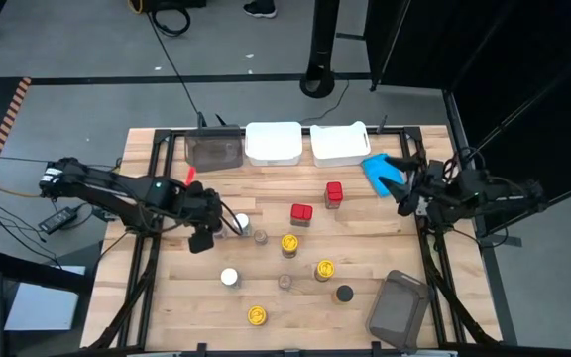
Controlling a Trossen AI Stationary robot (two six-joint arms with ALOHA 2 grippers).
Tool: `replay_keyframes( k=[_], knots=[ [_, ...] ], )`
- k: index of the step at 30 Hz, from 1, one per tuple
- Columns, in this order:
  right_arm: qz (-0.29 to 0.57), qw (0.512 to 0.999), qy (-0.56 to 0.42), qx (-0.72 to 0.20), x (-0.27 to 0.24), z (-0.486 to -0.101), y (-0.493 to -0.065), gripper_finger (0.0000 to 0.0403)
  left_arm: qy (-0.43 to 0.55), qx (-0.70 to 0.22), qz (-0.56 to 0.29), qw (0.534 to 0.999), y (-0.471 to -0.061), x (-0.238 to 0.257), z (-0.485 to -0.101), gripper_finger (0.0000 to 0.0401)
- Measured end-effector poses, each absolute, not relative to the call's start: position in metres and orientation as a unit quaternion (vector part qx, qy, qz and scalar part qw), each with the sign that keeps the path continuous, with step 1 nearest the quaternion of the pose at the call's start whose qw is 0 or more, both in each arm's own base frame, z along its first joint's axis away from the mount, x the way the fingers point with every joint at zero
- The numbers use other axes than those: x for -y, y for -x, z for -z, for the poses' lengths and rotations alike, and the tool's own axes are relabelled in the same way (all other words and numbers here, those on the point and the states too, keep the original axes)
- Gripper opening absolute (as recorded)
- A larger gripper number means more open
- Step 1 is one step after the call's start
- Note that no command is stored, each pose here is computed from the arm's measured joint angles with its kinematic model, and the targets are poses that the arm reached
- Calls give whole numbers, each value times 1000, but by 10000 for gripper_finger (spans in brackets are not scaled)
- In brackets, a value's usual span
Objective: Sort spices by type
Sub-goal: Put the purple seasoning bottle into the top black bin
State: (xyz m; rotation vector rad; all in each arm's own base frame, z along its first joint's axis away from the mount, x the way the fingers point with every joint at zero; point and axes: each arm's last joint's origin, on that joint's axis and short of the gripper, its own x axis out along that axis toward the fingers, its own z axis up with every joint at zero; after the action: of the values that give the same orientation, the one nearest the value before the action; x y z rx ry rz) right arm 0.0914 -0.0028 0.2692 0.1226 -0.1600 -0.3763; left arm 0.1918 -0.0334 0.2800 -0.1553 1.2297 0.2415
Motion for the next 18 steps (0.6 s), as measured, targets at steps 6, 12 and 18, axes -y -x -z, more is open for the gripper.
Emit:
replay_keyframes(
  k=[6, 12, 18],
  knots=[
    [188, 979, -64, 38, 2, -261, -100, 320, 52, -582, -105, 804, -191, 33, -266, 305],
    [190, 980, -57, 15, 1, -257, -107, 320, 55, -584, -98, 804, -192, 34, -255, 305],
    [191, 980, -51, -2, 0, -254, -113, 320, 49, -570, -93, 815, -195, 34, -255, 305]
  ],
)
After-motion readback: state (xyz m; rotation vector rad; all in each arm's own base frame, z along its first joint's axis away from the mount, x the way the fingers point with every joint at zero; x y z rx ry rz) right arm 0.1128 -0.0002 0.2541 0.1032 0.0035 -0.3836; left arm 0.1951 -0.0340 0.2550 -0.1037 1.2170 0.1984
